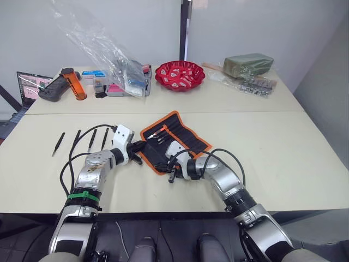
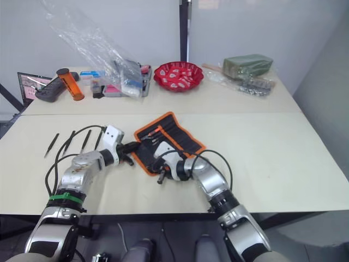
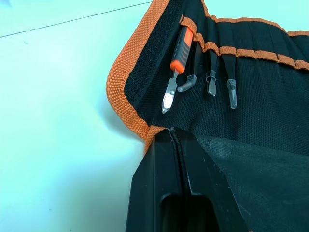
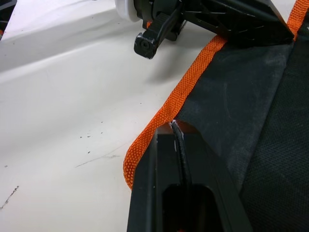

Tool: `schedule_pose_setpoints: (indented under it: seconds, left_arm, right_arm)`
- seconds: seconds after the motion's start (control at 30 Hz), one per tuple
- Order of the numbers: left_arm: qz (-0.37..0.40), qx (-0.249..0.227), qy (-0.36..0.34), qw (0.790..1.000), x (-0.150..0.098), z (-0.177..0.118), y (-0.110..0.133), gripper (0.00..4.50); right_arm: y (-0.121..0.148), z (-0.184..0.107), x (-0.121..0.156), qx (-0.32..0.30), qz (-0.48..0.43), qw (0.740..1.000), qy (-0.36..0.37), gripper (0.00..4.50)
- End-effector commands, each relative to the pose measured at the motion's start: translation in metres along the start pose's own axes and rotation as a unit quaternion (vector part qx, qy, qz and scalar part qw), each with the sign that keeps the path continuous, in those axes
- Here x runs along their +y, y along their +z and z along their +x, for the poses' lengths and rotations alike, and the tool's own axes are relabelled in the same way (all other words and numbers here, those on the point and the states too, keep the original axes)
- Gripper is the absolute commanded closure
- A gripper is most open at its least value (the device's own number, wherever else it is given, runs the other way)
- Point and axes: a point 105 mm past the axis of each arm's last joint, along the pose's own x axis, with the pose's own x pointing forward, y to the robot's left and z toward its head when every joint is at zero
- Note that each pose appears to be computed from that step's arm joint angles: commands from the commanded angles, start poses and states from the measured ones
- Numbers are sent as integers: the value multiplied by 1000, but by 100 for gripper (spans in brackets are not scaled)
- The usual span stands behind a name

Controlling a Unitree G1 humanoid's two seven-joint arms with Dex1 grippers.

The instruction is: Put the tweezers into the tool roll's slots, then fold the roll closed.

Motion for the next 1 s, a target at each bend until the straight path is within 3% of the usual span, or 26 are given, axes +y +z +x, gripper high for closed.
schedule_pose_setpoints:
  seconds: [0.03,0.2,0.4,0.53,0.7,0.87,0.93,1.0]
  left_arm:
    - [-13,-67,10,998,12,-21,34,449]
    - [71,-92,39,992,29,-55,79,449]
    - [116,-104,58,986,40,-91,109,449]
    - [118,-95,75,986,46,-105,106,449]
    - [103,-71,104,987,53,-130,84,449]
    - [80,-67,186,977,69,-186,68,449]
    - [72,-72,232,967,76,-215,63,395]
    - [73,-69,268,958,81,-238,58,337]
  right_arm:
    - [-10,-2,3,-3,28,1000,8,450]
    - [44,-13,2,-117,11,993,24,450]
    - [86,-43,-3,-157,3,987,45,450]
    - [94,-59,-9,-153,1,987,42,450]
    - [79,-76,-24,-115,-11,993,15,450]
    - [65,-110,-48,-93,-27,994,-49,450]
    - [61,-132,-64,-98,-20,991,-91,450]
    - [57,-149,-76,-97,-23,987,-124,394]
